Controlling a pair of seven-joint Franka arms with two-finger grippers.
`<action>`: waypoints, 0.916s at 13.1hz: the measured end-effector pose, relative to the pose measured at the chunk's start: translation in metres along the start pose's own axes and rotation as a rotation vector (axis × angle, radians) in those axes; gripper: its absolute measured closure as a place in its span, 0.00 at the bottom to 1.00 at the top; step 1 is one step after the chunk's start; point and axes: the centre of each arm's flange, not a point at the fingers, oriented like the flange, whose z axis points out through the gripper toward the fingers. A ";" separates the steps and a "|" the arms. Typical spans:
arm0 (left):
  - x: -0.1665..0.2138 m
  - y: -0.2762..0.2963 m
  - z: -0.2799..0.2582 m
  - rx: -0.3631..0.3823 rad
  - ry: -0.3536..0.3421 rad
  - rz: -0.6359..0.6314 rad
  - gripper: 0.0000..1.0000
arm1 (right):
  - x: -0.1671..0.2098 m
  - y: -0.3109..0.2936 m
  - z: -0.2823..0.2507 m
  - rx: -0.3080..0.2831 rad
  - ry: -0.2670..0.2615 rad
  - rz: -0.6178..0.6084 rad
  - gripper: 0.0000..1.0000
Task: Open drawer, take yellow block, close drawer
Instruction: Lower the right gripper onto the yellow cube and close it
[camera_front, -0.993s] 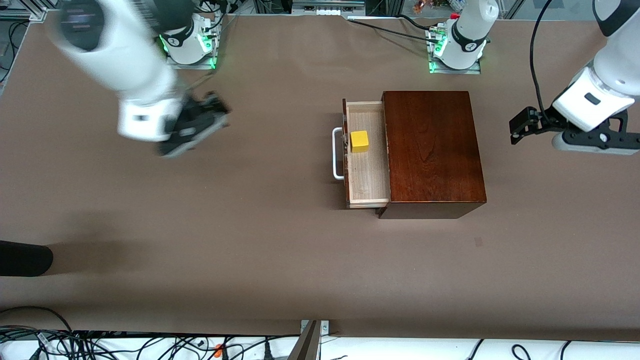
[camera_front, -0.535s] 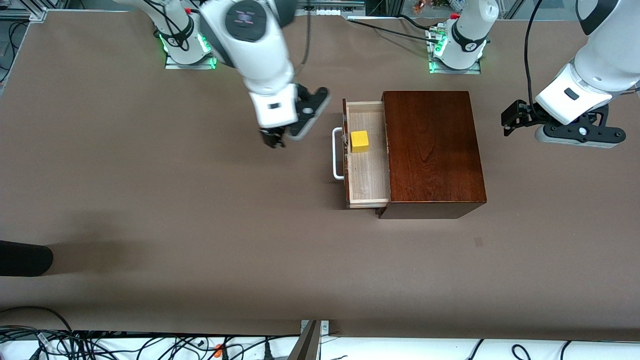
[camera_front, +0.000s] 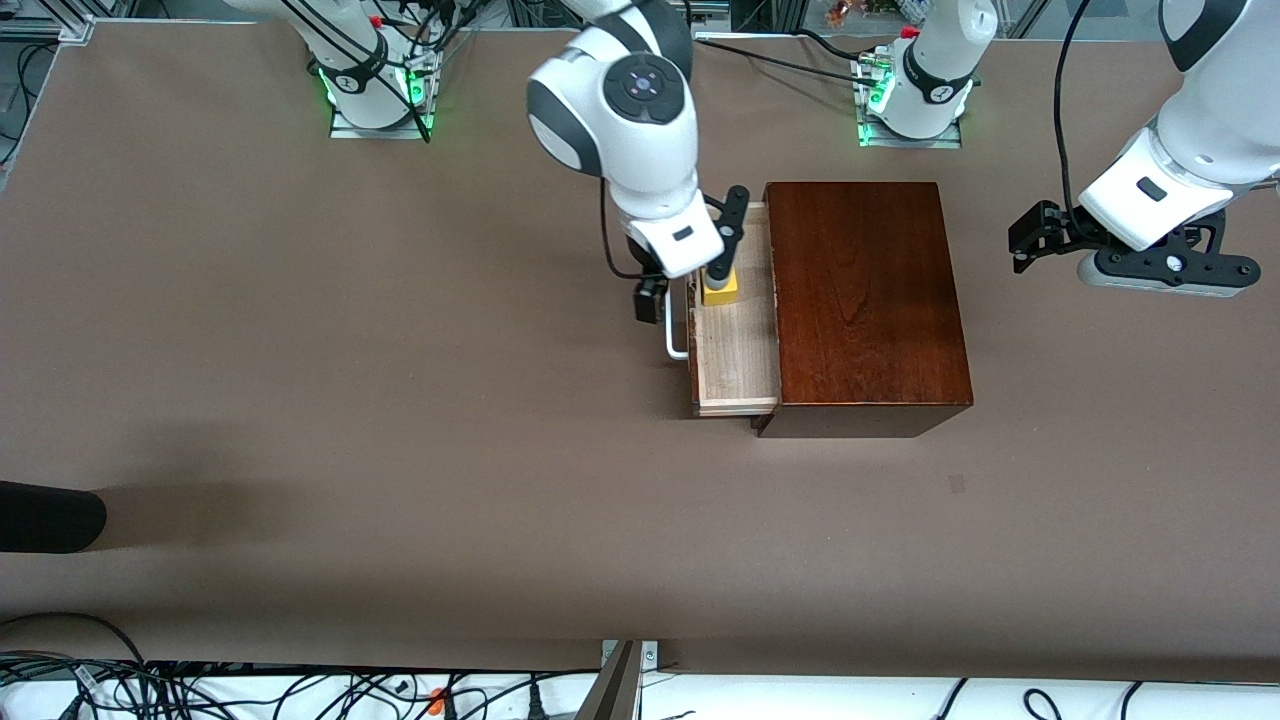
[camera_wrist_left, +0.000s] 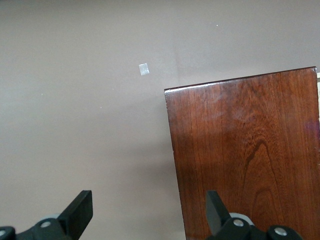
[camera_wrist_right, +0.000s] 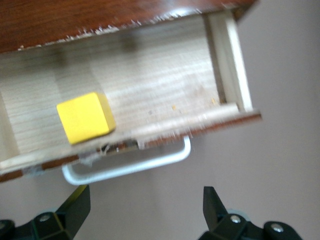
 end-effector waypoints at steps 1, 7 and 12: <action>0.000 0.000 0.000 0.000 0.000 0.000 0.00 | 0.011 -0.006 0.010 -0.010 0.009 -0.028 0.00; 0.000 -0.001 0.000 0.000 0.000 0.001 0.00 | 0.052 -0.061 0.031 -0.051 0.022 -0.137 0.00; 0.000 -0.001 0.000 0.000 -0.001 0.002 0.00 | 0.052 -0.075 0.089 -0.030 -0.052 -0.163 0.00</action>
